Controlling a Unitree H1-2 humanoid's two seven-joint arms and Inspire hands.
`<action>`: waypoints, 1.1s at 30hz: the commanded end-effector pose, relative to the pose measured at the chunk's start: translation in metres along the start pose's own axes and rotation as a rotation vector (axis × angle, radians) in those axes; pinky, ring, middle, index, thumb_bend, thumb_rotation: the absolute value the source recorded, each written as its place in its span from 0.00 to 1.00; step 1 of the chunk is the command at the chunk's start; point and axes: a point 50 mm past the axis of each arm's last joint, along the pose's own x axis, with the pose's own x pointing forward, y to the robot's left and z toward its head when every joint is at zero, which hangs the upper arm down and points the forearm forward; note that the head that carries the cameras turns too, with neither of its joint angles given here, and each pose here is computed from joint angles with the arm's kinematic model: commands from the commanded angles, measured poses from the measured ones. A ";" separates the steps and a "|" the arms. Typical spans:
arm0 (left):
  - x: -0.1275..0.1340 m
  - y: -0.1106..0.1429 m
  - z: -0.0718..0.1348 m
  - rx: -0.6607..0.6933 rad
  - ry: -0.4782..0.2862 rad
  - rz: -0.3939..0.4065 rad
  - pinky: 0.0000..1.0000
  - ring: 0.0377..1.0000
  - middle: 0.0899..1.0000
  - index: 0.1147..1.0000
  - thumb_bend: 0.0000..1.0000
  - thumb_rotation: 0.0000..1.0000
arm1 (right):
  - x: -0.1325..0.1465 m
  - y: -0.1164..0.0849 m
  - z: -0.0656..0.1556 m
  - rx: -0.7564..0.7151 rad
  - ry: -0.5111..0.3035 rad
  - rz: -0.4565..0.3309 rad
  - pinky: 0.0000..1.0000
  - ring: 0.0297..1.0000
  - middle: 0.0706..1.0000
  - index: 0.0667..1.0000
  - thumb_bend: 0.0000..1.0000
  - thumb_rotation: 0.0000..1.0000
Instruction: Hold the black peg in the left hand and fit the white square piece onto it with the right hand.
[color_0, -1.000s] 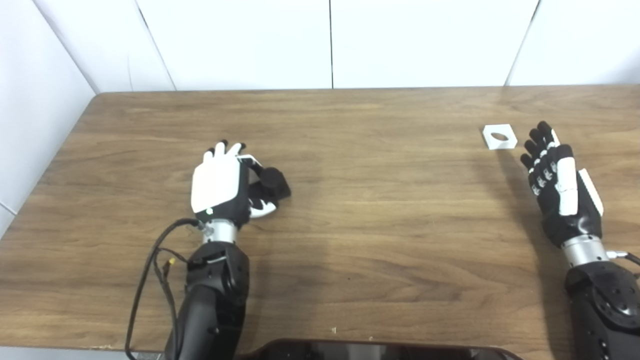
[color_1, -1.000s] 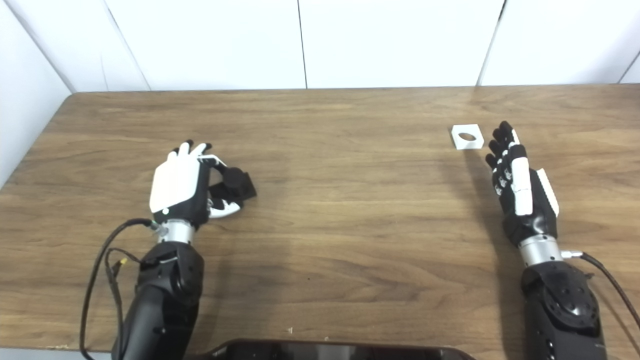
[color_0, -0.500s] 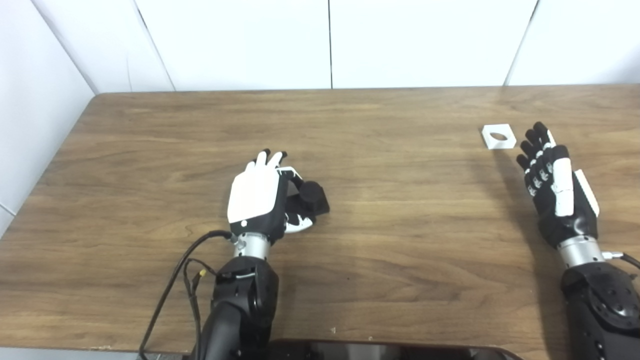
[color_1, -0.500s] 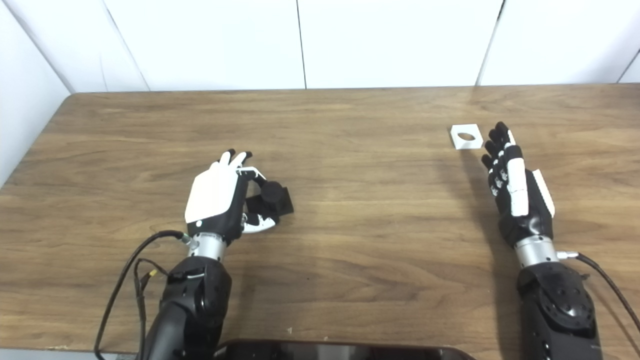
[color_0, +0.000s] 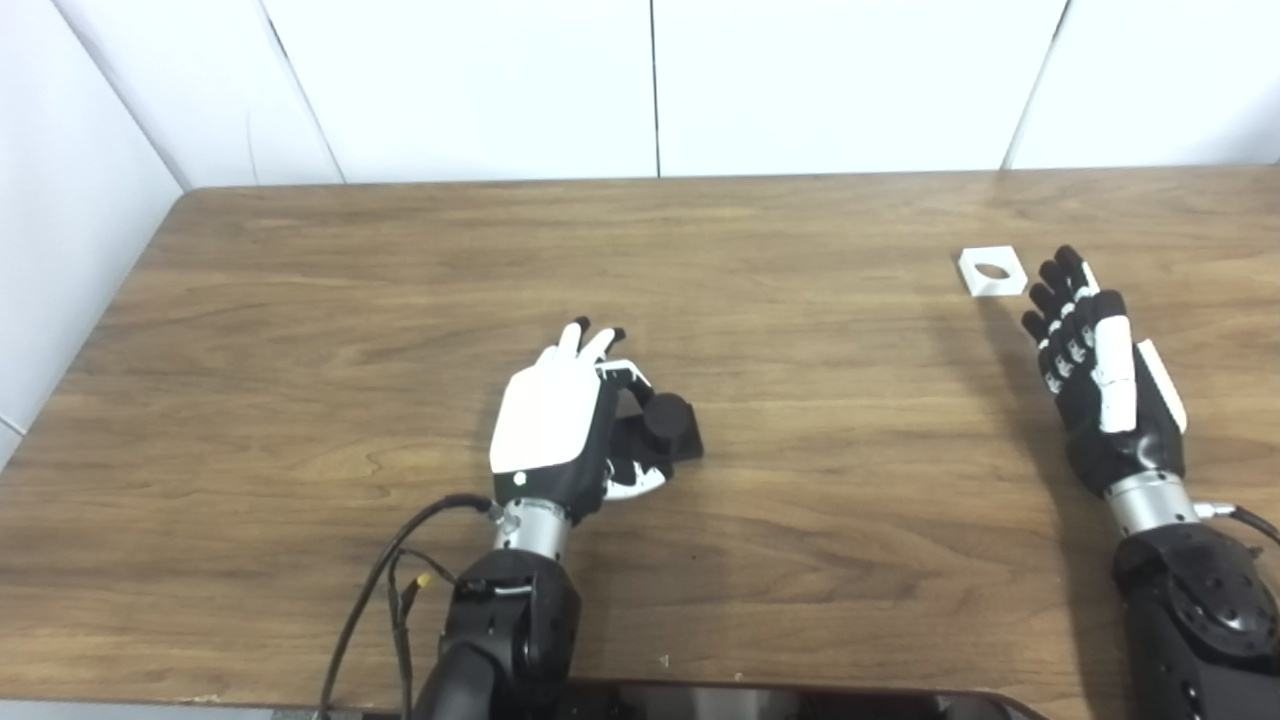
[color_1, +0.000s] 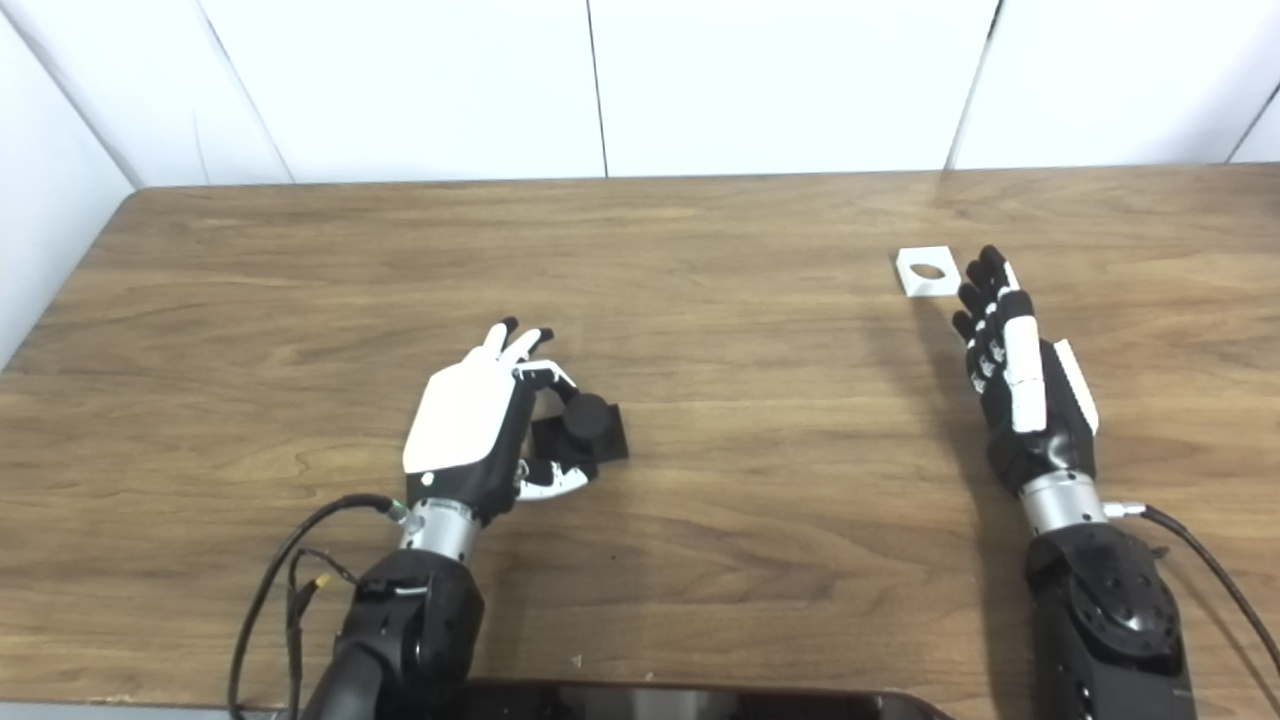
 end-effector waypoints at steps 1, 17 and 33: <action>-0.005 -0.003 0.010 -0.010 -0.049 -0.033 0.95 1.00 0.93 0.43 0.51 0.07 | -0.019 0.014 -0.026 0.046 0.073 -0.009 1.00 1.00 1.00 1.00 0.56 1.00; -0.019 -0.014 0.029 -0.032 -0.103 -0.098 0.94 1.00 0.92 0.43 0.51 0.07 | -0.024 0.015 -0.024 0.057 0.075 -0.016 1.00 1.00 1.00 1.00 0.54 1.00; -0.020 -0.016 0.027 -0.052 -0.115 -0.120 0.98 1.00 0.93 0.43 0.51 0.07 | -0.022 0.015 -0.021 0.039 0.068 -0.021 1.00 1.00 1.00 1.00 0.54 1.00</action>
